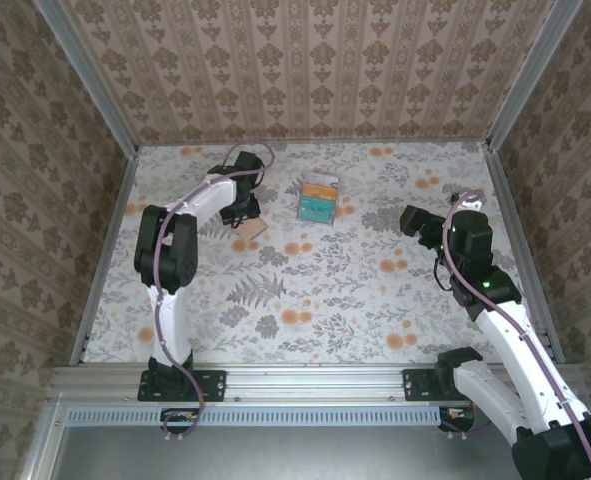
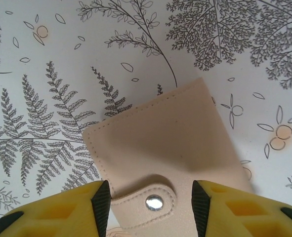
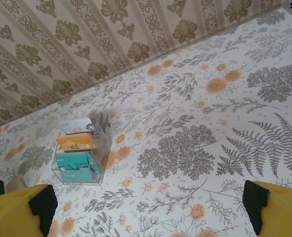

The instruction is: Take the credit cards out of the card holder

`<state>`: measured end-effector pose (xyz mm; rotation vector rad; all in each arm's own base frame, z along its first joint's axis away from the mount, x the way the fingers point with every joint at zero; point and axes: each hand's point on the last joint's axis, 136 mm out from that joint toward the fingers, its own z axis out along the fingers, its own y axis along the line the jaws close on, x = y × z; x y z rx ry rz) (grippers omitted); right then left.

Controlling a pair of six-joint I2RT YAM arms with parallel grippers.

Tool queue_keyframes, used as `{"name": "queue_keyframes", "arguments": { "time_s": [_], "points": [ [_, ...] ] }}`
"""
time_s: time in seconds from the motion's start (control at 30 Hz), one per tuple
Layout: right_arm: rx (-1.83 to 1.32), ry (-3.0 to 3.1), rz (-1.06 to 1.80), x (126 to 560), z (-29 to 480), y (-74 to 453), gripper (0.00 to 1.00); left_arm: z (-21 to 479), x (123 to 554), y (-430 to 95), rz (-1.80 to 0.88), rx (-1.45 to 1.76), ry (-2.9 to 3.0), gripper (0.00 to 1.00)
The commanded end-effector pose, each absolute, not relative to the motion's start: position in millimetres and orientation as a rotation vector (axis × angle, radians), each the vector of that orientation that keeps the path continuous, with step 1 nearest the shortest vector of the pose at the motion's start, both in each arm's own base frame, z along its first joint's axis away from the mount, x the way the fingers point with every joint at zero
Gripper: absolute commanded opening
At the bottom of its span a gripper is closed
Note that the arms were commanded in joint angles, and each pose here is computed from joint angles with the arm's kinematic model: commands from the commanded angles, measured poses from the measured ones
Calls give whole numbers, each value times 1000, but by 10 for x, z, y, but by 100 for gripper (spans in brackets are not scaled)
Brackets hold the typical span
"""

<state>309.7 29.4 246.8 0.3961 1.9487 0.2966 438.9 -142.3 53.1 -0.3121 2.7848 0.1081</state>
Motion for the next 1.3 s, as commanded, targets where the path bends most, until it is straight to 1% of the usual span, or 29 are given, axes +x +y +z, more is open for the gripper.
{"name": "queue_keyframes", "arguments": {
  "time_s": [0.0,0.37,0.4,0.53,0.67,0.7,0.87,1.13,1.27],
  "points": [
    [409,1963,288,3072,2415,297,100,463,4342,-1364,167,-349,2817,50],
    [396,1968,307,3077,2387,362,100,245,4231,-1339,212,-362,2881,48],
    [396,1972,307,3082,2374,367,100,232,4222,-1339,211,-362,2884,45],
    [388,1977,313,3094,2378,398,100,223,4187,-1329,215,-358,2886,27],
    [379,1979,322,3114,2378,438,100,321,4183,-1350,210,-327,2866,2],
    [373,1981,326,3118,2378,456,100,364,4188,-1363,204,-319,2855,0],
    [357,1983,343,3151,2379,528,100,593,4158,-1489,173,-250,2787,0],
    [320,2008,373,3218,2334,698,100,900,3871,-1967,12,-85,2715,0],
    [290,2031,401,3254,2282,838,100,1029,3670,-2287,-92,23,2679,0]
  ]
}}
